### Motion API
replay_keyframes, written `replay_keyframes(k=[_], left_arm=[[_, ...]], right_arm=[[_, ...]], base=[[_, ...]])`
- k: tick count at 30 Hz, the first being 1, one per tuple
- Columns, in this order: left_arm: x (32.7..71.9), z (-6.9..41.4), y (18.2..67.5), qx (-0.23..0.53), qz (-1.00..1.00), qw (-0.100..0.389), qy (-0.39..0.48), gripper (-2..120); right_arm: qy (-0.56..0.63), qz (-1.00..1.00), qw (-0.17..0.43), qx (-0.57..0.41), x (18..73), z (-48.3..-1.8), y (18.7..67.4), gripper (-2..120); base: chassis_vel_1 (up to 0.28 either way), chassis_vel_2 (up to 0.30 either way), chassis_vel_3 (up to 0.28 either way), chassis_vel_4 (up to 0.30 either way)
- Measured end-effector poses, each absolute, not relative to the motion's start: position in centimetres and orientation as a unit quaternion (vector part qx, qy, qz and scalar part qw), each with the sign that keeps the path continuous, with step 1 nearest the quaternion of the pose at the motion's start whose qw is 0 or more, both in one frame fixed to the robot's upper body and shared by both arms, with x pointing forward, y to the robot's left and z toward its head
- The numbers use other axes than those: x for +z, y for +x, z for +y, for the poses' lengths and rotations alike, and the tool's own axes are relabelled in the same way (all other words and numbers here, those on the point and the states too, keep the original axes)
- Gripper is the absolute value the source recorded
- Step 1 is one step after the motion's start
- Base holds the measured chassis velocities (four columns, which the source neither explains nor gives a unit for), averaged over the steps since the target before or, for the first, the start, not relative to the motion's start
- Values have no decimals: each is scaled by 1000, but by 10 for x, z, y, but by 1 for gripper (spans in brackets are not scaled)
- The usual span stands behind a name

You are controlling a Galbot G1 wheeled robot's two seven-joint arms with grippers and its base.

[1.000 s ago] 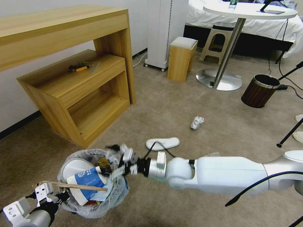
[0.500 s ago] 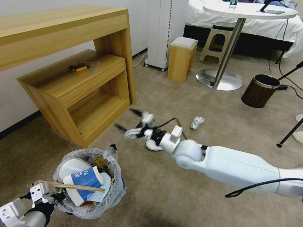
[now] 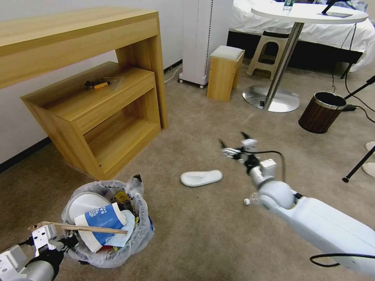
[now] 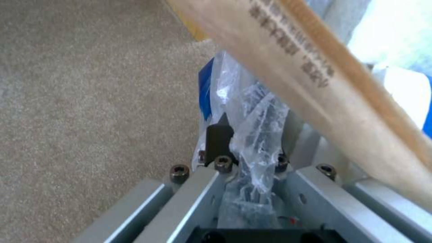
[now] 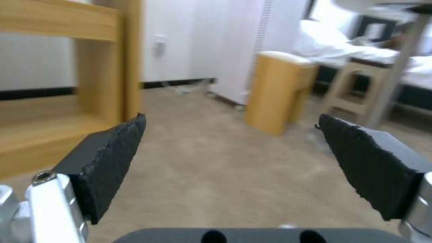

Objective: Pick up the trash bin and place the garbage on the floor into it.

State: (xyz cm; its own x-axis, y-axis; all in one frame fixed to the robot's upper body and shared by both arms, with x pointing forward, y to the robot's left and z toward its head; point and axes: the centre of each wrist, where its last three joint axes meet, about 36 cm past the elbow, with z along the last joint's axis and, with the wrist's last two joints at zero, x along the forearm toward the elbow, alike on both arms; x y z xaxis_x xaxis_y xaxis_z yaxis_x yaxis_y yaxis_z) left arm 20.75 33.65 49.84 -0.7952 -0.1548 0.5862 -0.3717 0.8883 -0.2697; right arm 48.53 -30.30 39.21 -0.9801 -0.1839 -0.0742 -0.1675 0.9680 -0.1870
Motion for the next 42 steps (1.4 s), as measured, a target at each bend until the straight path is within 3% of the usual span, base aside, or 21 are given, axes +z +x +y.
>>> replay_keyframes(k=[21,42], left_arm=[[499,334,210,185,-932,278,138,0],[497,334,207,184,-931,277,151,0]], right_arm=[[24,995,69,-69,325,-368,442,99],[1,996,78,-52,302,-348,443,99]], base=[[0,0,0,0],[0,0,0,0]])
